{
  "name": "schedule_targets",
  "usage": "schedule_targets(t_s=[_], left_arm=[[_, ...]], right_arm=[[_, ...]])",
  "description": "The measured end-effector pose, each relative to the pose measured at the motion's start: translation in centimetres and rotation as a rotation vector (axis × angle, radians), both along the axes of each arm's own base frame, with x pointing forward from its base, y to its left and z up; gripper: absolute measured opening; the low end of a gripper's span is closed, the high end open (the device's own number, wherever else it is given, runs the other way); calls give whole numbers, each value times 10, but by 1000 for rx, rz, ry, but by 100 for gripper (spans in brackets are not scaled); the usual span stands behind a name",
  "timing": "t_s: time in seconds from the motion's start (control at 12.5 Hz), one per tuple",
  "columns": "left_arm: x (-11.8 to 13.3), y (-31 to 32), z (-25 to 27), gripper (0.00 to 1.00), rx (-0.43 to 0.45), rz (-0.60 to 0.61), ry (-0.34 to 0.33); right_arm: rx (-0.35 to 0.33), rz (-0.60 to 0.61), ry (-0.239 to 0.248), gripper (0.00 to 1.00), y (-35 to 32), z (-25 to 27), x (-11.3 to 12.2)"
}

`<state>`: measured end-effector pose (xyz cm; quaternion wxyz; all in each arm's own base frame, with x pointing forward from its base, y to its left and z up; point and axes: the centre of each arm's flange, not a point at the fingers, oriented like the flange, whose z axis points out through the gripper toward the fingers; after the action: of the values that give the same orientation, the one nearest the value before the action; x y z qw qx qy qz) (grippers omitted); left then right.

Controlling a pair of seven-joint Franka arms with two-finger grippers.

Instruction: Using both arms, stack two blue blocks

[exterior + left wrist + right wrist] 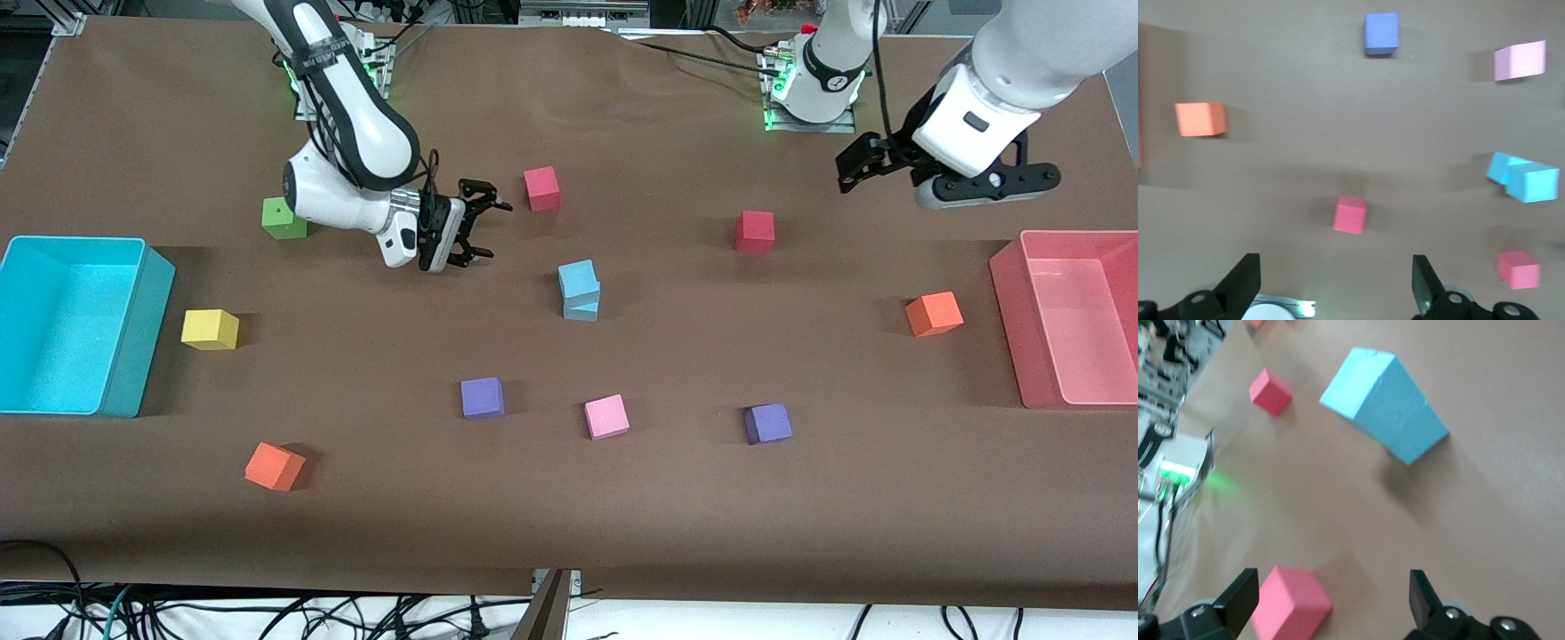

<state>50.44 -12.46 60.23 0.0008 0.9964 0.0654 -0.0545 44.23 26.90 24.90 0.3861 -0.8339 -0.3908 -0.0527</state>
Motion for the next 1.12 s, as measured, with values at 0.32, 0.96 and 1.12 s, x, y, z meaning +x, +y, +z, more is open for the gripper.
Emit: schedule_targets(t_s=[0.32,0.96,1.12], left_arm=[[-6,10,14,100,32,-35,-8],[0,41,13,100,20,-82,-7],[4,62,12,100,14,-94,-10]], right_arm=[[-199,110,56,100,-20,63,29],[-717,-56,24,100,-120,214,112],[-805,-259,47,100,-154,242,124]])
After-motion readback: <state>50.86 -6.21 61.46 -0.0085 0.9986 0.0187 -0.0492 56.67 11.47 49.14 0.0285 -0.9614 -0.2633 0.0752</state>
